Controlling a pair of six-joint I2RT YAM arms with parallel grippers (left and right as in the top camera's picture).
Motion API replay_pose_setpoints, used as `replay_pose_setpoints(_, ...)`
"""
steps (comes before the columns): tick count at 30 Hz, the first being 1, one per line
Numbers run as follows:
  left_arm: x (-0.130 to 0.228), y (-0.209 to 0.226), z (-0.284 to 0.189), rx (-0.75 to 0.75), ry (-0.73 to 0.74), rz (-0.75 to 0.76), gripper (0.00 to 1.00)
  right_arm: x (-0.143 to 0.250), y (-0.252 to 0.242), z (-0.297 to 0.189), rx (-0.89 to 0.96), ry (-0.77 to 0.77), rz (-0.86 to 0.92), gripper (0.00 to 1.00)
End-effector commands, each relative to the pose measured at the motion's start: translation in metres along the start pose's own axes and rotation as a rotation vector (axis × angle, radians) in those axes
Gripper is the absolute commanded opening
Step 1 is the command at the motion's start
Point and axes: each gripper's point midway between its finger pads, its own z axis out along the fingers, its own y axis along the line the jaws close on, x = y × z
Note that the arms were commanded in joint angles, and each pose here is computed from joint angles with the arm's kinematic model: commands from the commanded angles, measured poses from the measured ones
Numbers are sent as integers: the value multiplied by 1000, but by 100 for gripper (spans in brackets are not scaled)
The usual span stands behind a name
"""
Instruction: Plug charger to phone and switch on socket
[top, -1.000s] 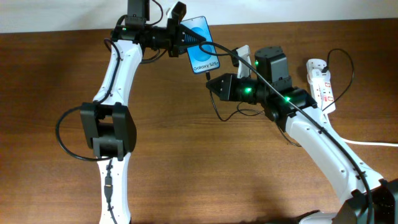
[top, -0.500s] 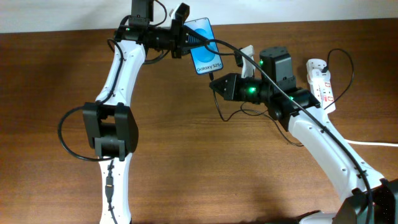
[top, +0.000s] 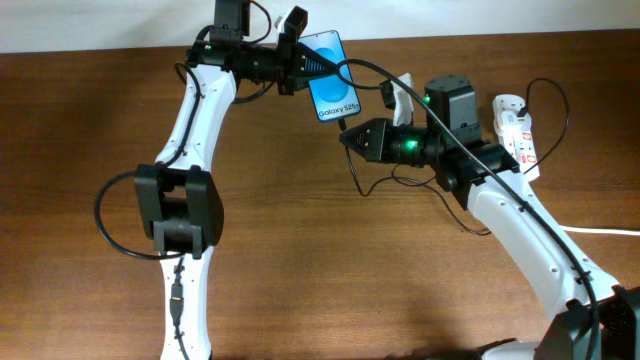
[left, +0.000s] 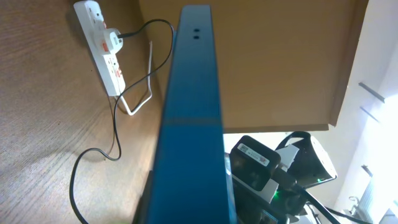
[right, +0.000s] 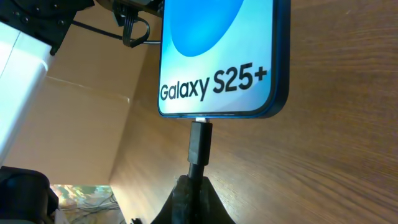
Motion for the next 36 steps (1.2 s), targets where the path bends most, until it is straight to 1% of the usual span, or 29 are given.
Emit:
replay_pose_setpoints(1,21,-32,28,83,94,104,0,-26,5,-8,0,-78,-78,4)
replay_pose_setpoints(8,24,-31,31,83,101,79,0,-32,9,-8,-11,-104,-104,4)
replay_pose_setpoints(11,28,-29,32,81,106,28,0,-34,9,-9,-9,-114,-111,4)
replay_pose_setpoints(18,27,-29,30,80,102,31,0,-34,9,-9,-8,-112,-107,4)
replay_pose_setpoints(27,19,-27,11,73,63,35,0,-24,3,-7,8,-75,-72,5)
replay_pose_setpoints(29,19,-27,11,73,63,35,0,-24,3,-7,8,-75,-72,11)
replay_pose_setpoints(33,19,-27,11,73,63,35,0,-24,4,-7,4,-72,-72,20)
replay_pose_setpoints(36,19,-27,11,73,63,35,0,-23,4,-7,3,-69,-70,31)
